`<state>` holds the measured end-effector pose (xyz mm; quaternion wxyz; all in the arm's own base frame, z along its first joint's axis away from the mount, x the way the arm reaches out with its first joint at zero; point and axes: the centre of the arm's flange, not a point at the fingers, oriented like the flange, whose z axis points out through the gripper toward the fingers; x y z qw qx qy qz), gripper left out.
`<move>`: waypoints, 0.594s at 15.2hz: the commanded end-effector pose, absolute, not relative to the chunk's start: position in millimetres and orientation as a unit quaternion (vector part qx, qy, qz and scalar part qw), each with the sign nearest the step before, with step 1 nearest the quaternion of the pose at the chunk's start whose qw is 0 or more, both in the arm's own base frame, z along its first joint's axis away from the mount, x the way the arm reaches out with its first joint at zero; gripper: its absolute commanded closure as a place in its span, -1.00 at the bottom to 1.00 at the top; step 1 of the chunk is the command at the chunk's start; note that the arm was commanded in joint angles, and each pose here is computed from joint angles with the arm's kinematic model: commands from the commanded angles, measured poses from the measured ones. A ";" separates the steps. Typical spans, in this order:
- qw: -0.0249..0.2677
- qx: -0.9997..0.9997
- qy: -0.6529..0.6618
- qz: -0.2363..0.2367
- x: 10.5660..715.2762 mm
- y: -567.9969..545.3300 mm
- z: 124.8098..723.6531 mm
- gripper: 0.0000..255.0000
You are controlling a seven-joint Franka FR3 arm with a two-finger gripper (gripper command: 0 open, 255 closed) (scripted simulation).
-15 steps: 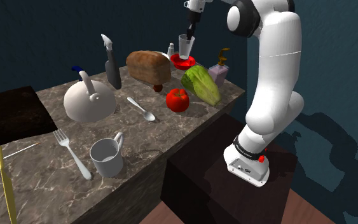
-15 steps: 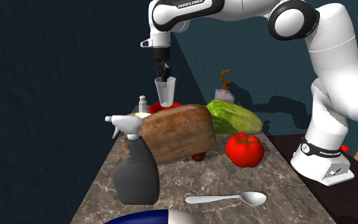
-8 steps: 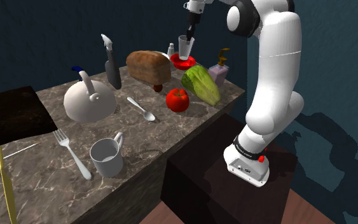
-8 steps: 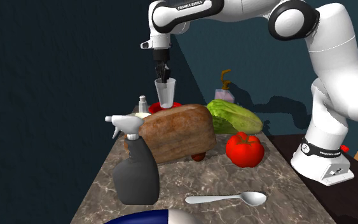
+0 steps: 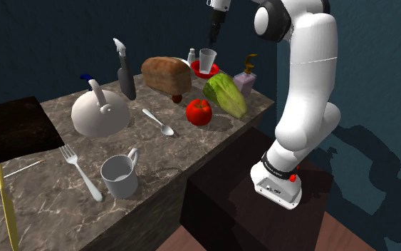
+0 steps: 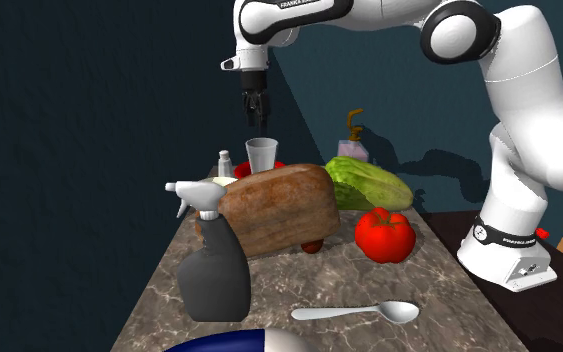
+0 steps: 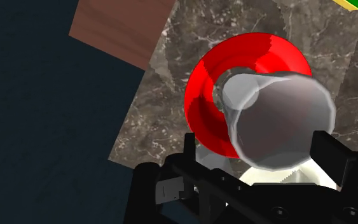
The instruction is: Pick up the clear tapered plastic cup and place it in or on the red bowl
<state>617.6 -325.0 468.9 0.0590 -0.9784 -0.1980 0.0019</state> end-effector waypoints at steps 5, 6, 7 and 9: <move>0.059 -0.978 -0.198 0.002 619.7 -327.5 501.8 -1.00; 0.059 -0.978 -0.198 0.002 619.7 -327.5 501.8 -1.00; 0.059 -0.978 -0.198 0.002 619.7 -327.5 501.8 -1.00; 0.059 -0.978 -0.198 0.002 619.7 -327.5 501.8 -1.00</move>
